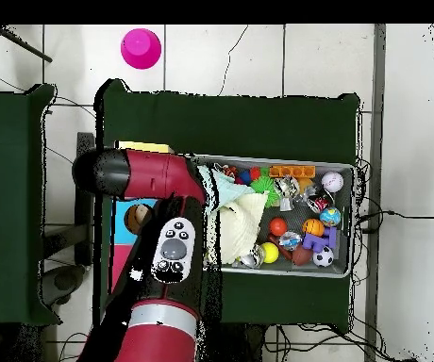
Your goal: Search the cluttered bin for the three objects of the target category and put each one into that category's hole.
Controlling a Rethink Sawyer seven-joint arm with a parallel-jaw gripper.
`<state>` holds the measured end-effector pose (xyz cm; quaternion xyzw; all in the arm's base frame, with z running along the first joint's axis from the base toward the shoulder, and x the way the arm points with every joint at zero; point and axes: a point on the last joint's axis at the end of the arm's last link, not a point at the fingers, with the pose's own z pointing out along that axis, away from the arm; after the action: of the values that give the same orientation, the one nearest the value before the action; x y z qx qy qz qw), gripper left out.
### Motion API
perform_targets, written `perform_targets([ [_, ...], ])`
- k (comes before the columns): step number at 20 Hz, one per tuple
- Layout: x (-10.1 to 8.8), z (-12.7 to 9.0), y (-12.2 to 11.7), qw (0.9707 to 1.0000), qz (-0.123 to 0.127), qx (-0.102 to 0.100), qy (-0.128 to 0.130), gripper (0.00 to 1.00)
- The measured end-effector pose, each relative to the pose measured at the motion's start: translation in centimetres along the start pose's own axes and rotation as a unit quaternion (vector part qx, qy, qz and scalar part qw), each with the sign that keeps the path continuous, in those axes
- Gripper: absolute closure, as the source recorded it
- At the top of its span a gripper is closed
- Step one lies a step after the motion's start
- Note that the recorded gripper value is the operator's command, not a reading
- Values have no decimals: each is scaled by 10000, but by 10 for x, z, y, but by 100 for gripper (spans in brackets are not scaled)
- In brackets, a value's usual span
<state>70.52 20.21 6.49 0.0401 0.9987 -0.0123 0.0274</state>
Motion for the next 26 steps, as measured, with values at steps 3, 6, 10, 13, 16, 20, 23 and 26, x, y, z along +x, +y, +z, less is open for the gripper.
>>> perform_targets([
  [3, 9, 4, -2, 10000, 20, 13, 94, 100],
  [6, 14, 2, -3, 9999, 35, 0, 107, 100],
  [10, 14, 0, -2, 10000, 35, -13, 52, 100],
  [13, 15, 5, -1, 10000, 29, -13, 18, 100],
  [16, 15, 14, 0, 10000, 21, -5, -43, 100],
  [20, 17, 29, 0, 9999, 9, 17, -150, 100],
  [23, 17, 39, 1, 9997, -1, 24, -241, 100],
  [26, 14, 42, 2, 9993, -6, 21, -381, 100],
])
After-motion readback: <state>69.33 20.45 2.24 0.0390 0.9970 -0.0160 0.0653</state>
